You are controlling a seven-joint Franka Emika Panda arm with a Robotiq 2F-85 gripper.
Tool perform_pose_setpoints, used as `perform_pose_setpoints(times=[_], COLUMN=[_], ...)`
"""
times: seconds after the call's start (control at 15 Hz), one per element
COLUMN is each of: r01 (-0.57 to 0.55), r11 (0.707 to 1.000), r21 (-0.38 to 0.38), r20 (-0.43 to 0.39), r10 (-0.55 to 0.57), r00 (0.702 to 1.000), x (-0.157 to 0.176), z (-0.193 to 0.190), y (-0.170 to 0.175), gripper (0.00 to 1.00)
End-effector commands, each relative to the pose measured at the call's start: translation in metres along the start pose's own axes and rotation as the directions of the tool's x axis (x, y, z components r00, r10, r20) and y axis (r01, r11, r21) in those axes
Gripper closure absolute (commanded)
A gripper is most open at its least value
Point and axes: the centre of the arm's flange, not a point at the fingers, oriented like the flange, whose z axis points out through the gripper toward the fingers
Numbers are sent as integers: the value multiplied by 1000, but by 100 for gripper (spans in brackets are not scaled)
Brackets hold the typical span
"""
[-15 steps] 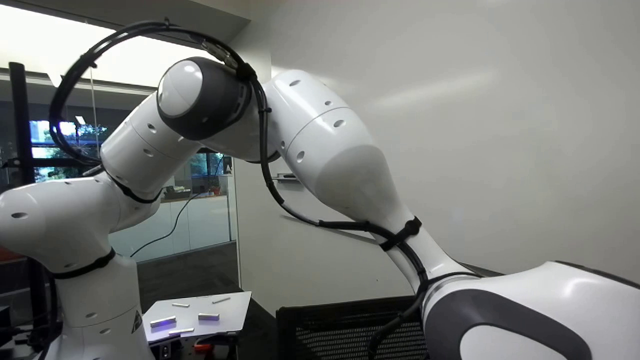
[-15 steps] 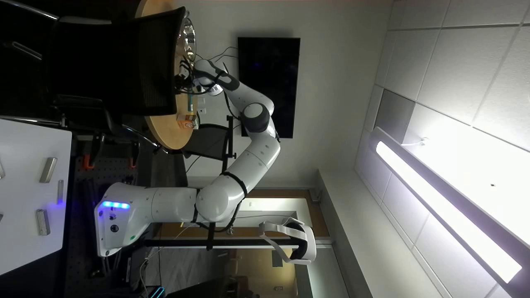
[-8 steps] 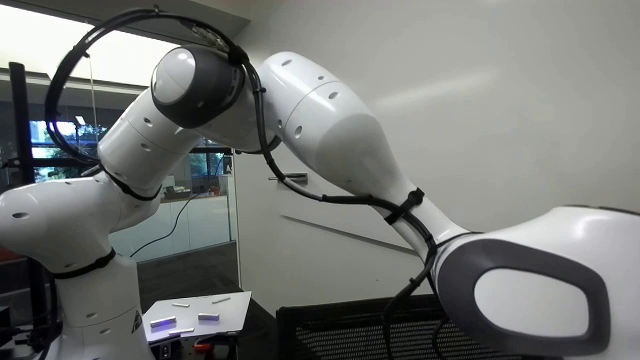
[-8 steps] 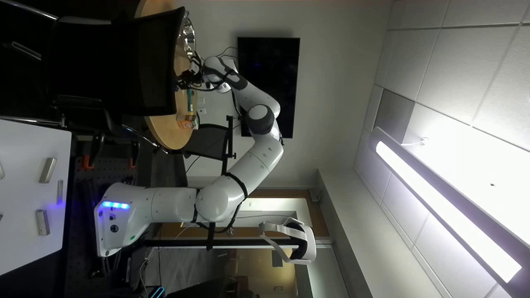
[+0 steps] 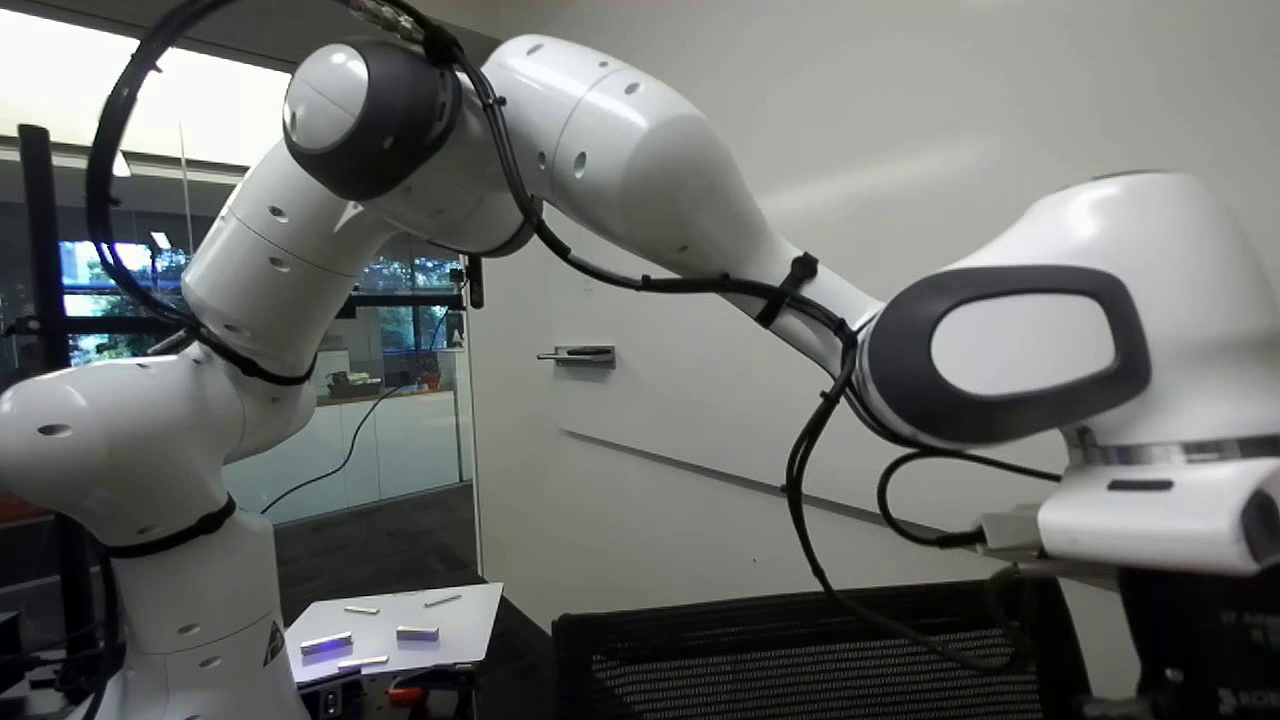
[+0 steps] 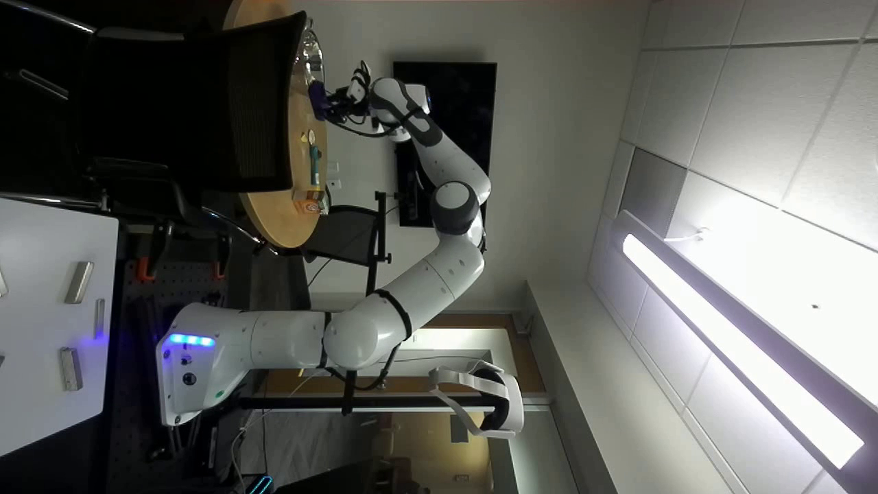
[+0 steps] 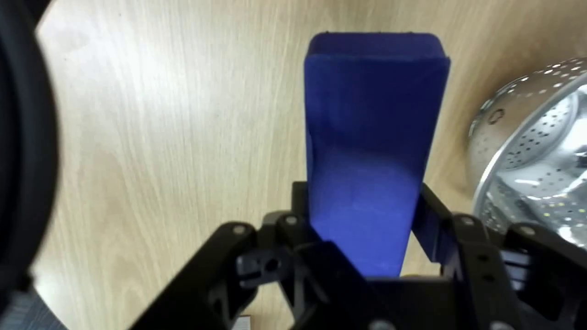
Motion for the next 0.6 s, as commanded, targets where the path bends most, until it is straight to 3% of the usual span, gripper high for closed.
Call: perform_pose_setpoints(times=[0.0, 0.33, 0.53], r01=[69, 183, 272], r11=[993, 968, 940], r21=[95, 169, 204], r20=[40, 64, 77], r10=[-73, -196, -293], r00=[997, 979, 953], x=[-18, -60, -99], z=[-53, -102, -135], y=[8, 10, 17], gripper=[69, 69, 69])
